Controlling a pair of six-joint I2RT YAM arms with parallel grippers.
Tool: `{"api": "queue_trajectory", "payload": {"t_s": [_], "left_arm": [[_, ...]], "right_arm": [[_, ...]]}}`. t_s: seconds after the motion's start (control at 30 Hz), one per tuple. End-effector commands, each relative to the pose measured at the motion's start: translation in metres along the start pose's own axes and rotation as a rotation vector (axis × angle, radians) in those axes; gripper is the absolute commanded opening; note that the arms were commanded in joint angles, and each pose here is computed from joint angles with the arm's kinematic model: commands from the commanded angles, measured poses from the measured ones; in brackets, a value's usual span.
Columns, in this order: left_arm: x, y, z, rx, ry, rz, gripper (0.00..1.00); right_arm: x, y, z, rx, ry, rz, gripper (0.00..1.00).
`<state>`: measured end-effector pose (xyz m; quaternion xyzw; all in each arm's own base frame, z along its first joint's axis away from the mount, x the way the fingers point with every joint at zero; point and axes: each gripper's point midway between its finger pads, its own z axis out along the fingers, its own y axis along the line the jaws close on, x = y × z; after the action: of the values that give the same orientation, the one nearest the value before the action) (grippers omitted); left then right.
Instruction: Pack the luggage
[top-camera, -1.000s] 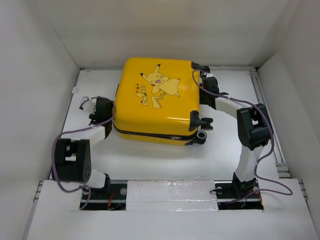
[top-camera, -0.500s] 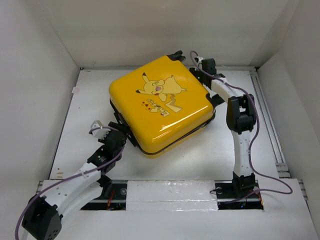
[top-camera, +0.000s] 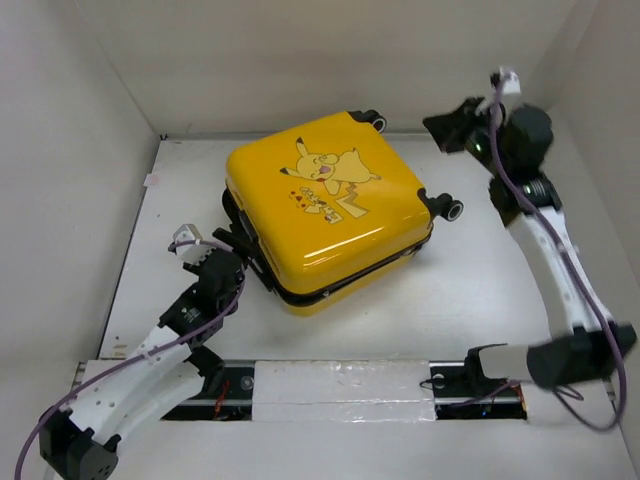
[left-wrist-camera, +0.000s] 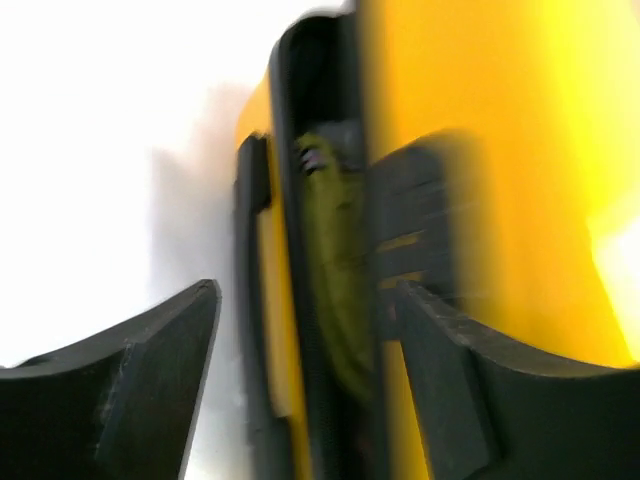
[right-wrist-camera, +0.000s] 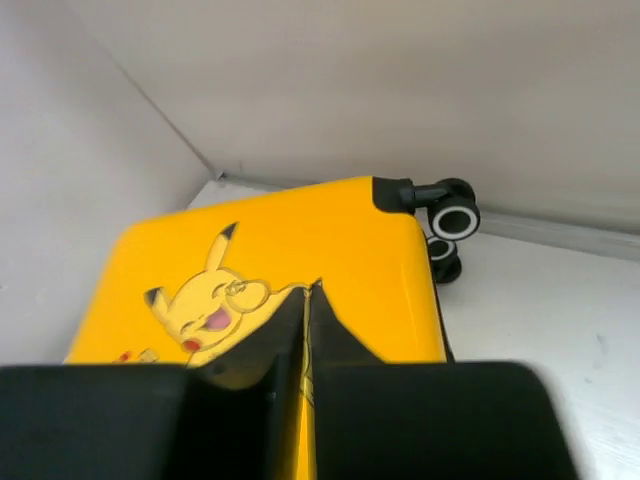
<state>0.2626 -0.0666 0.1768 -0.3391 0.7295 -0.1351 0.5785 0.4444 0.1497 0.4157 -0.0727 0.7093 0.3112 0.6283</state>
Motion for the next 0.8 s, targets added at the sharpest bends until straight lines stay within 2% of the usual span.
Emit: {"api": "queue_trajectory", "payload": {"t_s": [0.0,0.03,0.07,0.1,0.13,0.17,0.2,0.27,0.37,0.43,0.57,0.6,0.67,0.77], "left_arm": [[-0.063,-0.056,-0.018,0.156,-0.133,-0.222,0.64],[-0.069,-0.056,-0.021,0.160,-0.148,-0.249,0.60],[-0.065,-0.050,-0.021,0.156,-0.142,-0.266,0.54],[-0.064,-0.047,-0.023,0.160,-0.145,-0.271,0.47],[-0.064,-0.041,-0.026,0.170,-0.150,-0.291,0.32],[-0.063,-0.037,-0.028,0.163,-0.144,-0.297,0.26],[-0.060,-0.030,-0.027,0.147,-0.141,-0.311,0.20],[-0.058,-0.021,-0.028,0.127,-0.143,-0.320,0.09],[-0.045,-0.009,-0.023,0.085,-0.129,-0.303,0.08],[-0.038,-0.004,-0.018,0.058,-0.125,-0.298,0.08],[-0.018,0.006,-0.003,-0.008,-0.113,-0.247,0.09],[-0.013,0.012,0.003,-0.043,-0.114,-0.218,0.09],[-0.006,0.017,0.008,-0.066,-0.095,-0.256,0.10],[0.013,0.009,0.010,-0.005,-0.016,-0.266,0.12]], "right_arm": [[0.039,-0.016,-0.049,0.171,-0.021,0.040,0.01],[0.053,-0.007,-0.063,0.178,-0.036,0.051,0.00],[0.113,-0.017,-0.078,0.209,0.041,0.070,0.00],[0.107,0.000,-0.106,0.198,-0.030,0.076,0.00],[0.122,-0.008,-0.119,0.265,-0.028,0.087,0.00],[0.160,-0.012,-0.131,0.286,0.034,0.092,0.00],[0.160,-0.008,-0.147,0.291,0.004,0.096,0.00],[0.190,-0.021,-0.167,0.362,0.074,0.114,0.00],[0.229,-0.029,-0.174,0.375,0.127,0.168,0.00],[0.258,-0.032,-0.168,0.360,0.207,0.193,0.00],[0.262,-0.027,-0.141,0.282,0.206,0.170,0.00],[0.257,-0.022,-0.133,0.251,0.202,0.171,0.00],[0.245,-0.020,-0.111,0.219,0.195,0.149,0.00],[0.211,-0.010,-0.079,0.151,0.132,0.140,0.00]]}}
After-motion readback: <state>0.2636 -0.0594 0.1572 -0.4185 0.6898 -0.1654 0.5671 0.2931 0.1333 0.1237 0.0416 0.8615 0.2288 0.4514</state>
